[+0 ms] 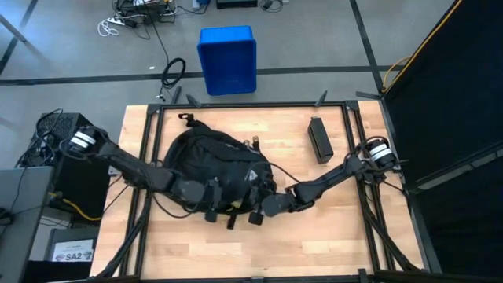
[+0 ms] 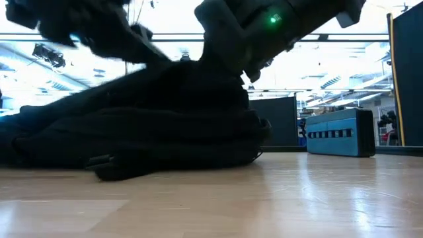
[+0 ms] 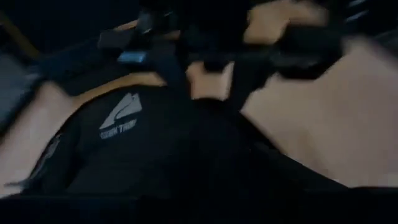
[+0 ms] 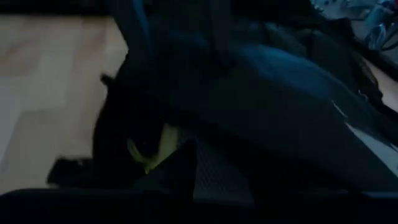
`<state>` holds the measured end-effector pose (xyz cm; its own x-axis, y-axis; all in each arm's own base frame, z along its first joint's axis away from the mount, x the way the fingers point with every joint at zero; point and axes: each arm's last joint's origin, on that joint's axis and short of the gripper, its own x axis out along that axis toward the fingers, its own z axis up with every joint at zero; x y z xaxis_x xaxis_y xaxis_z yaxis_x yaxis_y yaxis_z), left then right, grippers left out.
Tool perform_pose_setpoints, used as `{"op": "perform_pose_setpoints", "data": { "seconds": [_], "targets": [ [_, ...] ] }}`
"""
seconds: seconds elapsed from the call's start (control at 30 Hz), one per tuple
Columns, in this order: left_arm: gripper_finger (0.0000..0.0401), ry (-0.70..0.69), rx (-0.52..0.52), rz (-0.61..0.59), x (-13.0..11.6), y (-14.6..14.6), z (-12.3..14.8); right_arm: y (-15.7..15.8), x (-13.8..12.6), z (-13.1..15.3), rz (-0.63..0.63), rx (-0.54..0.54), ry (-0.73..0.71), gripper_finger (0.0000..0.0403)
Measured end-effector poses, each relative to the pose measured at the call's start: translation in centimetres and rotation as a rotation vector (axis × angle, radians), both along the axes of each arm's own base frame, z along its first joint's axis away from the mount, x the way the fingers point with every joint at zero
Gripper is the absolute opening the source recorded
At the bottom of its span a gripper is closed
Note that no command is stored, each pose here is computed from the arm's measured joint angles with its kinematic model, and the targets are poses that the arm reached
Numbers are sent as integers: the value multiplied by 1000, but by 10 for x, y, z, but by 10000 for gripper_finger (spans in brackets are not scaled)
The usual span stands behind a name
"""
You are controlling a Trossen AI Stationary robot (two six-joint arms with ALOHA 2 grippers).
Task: Unpack backpack
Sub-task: Remove the yellow zip bag from the black backpack
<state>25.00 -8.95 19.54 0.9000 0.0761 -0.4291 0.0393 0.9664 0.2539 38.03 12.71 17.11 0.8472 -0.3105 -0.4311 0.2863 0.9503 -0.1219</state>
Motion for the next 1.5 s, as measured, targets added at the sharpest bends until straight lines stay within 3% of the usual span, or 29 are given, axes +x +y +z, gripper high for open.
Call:
{"op": "perform_pose_setpoints", "data": {
  "seconds": [0.23,0.43,0.53,0.63,0.77,0.9,1.1,1.27,1.5],
  "targets": [
    [184,23,-42,58,12,-2,-21,-9,5,2,28,-11,-4,114],
    [232,81,50,80,15,-12,3,-16,10,6,74,-16,-32,109],
    [238,69,107,213,14,-22,30,-18,11,7,85,-26,-35,110],
    [238,87,153,342,7,-31,40,-22,12,7,74,-23,-33,111],
    [238,95,75,428,1,-33,38,-26,13,6,53,1,-37,108],
    [239,141,-6,416,0,-29,24,-26,13,6,43,23,-44,107],
    [239,146,41,351,-2,-28,8,-25,13,7,45,19,-46,109],
    [241,107,-29,405,-2,-24,3,-26,13,7,50,4,-48,104],
    [284,98,-61,426,9,-18,-2,-24,16,13,114,-9,-97,105]
  ]
}}
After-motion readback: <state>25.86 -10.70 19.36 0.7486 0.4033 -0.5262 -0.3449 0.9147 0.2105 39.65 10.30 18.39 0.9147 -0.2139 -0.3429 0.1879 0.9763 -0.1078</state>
